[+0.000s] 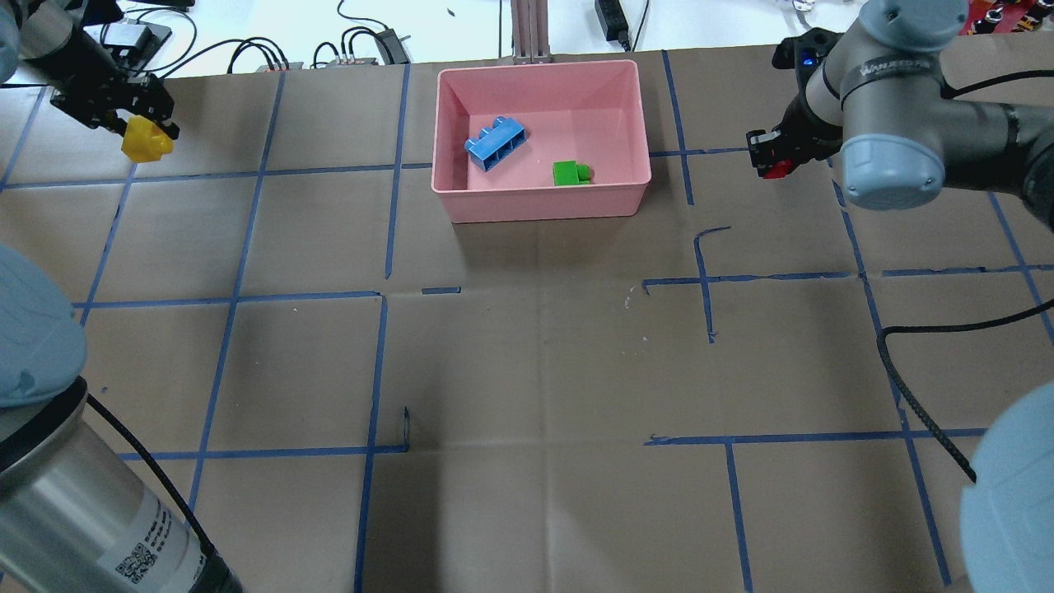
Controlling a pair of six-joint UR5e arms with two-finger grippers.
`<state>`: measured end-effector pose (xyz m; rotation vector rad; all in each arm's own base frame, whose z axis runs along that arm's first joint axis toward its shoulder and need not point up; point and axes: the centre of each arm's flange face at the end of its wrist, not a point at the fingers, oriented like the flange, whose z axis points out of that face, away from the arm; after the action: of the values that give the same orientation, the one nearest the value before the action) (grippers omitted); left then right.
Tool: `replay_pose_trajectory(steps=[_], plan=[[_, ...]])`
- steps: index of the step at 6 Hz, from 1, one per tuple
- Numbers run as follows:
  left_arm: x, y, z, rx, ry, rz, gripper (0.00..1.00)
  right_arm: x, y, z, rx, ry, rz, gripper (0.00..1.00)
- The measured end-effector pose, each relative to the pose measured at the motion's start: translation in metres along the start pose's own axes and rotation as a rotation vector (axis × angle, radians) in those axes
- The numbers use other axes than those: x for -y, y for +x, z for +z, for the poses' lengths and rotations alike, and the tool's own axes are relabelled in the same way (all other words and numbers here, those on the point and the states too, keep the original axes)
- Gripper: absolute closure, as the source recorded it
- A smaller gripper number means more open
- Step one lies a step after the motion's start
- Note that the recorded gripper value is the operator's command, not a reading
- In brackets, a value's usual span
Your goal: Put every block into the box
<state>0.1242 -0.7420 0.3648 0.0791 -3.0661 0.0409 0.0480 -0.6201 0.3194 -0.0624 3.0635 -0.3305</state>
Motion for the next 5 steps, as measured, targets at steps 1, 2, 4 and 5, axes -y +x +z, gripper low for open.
replay_pose_trajectory(steps=[1,2,4,5], plan=[[0.01,0.078,-0.01,-0.012,0.004,-0.058,0.98,0.007,-0.025,-0.027,0.081,-0.017,0.048,0.98],[0.014,0.148,-0.008,-0.041,0.006,-0.132,0.98,0.015,-0.06,-0.044,0.165,-0.03,0.102,0.98],[0.01,0.264,0.005,-0.08,-0.003,-0.259,0.94,0.02,-0.116,-0.047,0.273,-0.051,0.187,0.98],[0.007,0.311,0.02,-0.088,-0.001,-0.33,0.87,0.022,-0.129,-0.04,0.31,-0.049,0.192,0.97]])
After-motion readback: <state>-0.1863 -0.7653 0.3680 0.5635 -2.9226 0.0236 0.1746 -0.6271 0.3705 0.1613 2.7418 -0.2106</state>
